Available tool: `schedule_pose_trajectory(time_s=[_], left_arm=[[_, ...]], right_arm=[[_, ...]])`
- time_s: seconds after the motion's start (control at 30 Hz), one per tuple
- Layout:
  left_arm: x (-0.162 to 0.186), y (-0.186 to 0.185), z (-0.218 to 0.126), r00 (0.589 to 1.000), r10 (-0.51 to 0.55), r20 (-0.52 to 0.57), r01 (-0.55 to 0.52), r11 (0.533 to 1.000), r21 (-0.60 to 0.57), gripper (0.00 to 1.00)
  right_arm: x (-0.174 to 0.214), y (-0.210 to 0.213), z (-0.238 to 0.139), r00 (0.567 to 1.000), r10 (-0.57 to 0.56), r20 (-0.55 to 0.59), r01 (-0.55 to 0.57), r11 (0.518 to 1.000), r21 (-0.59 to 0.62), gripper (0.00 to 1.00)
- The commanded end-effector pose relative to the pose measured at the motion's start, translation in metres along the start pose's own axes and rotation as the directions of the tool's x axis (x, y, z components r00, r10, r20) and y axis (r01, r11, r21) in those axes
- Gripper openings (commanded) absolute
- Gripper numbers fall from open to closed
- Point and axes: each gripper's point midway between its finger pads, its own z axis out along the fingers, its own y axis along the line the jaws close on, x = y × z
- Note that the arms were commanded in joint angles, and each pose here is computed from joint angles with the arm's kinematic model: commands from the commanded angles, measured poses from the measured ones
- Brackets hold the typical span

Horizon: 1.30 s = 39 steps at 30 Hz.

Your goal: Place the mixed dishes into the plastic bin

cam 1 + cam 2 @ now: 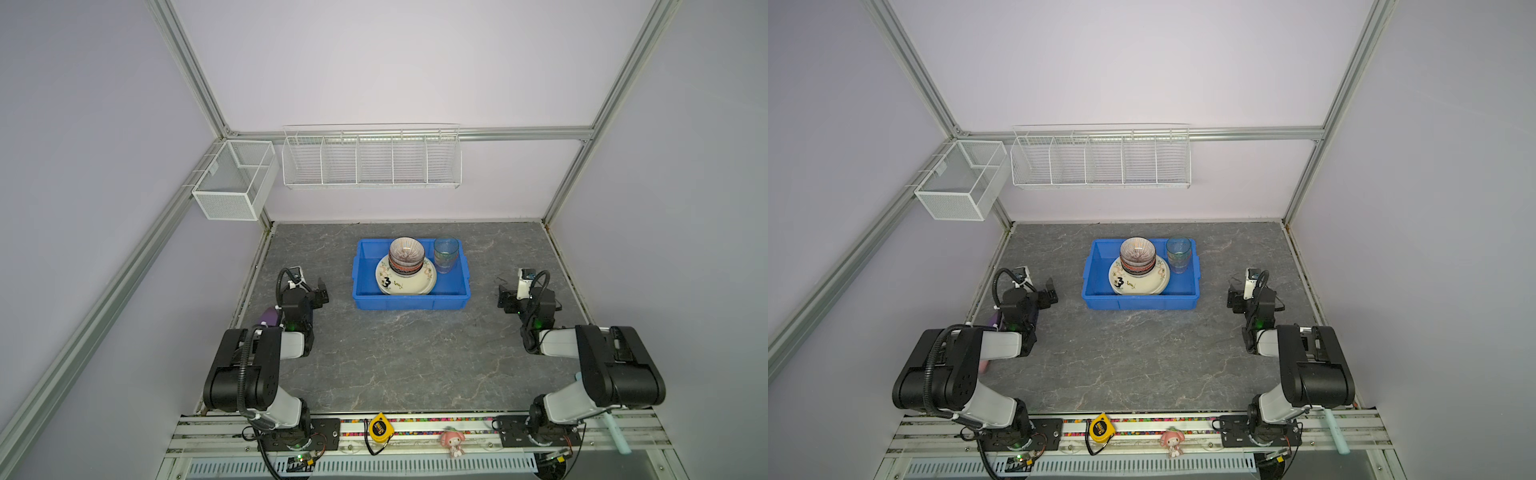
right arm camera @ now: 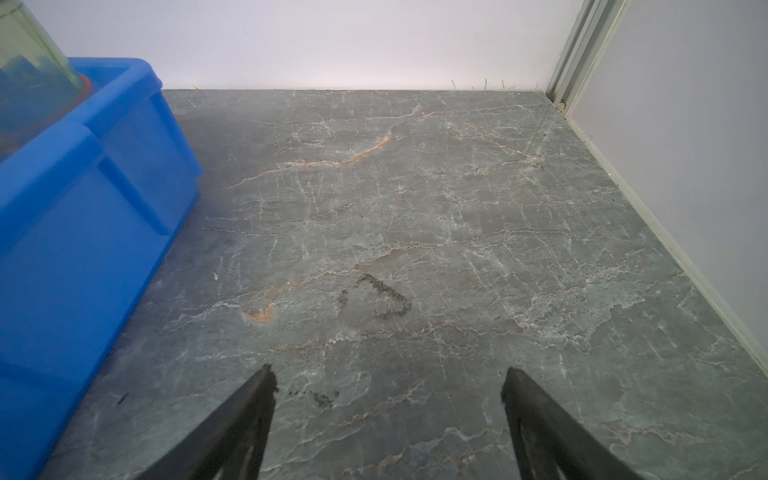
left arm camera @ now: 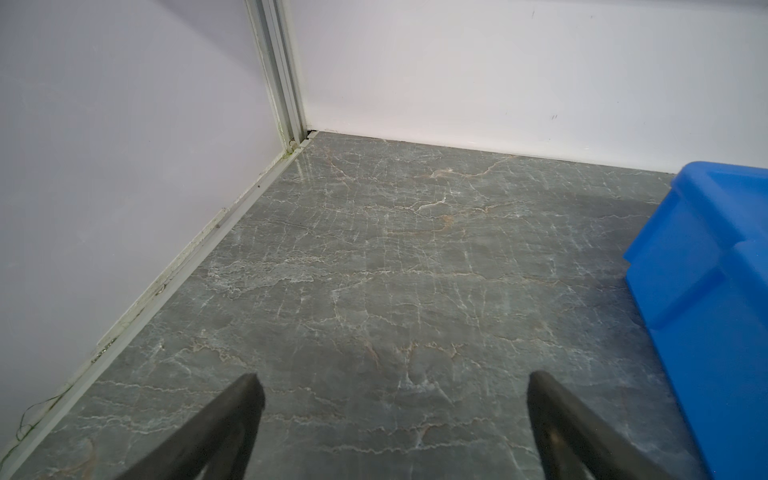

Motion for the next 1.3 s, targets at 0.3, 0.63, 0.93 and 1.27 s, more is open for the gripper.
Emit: schedule_pose_trajectory(time_s=[0.3, 0.63, 0.93, 1.27], left_arm=[[-0.009, -0.001, 0.003, 1.0, 0.013, 0.023, -0.014, 1.0, 0.008, 0.99], [-0.01, 0.005, -0.017, 0.993, -0.011, 0.116, 0.011, 1.0, -0.004, 0.99], [-0.011, 0.007, -0.008, 0.996, -0.011, 0.084, 0.013, 1.0, -0.025, 0.99], [-0.009, -0.002, 0.004, 1.0, 0.022, 0.022, -0.022, 1.0, 0.009, 0.99]], right_arm=[[-0.013, 0.004, 0.001, 0.999, -0.027, 0.039, 0.028, 1.0, -0.013, 0.88], [-0.013, 0.003, 0.001, 0.999, -0.028, 0.039, 0.028, 1.0, -0.013, 0.88], [-0.013, 0.004, 0.001, 0.999, -0.027, 0.041, 0.028, 1.0, -0.013, 0.88], [-0.013, 0.003, 0.001, 0.999, -0.027, 0.039, 0.027, 1.0, -0.012, 0.88]])
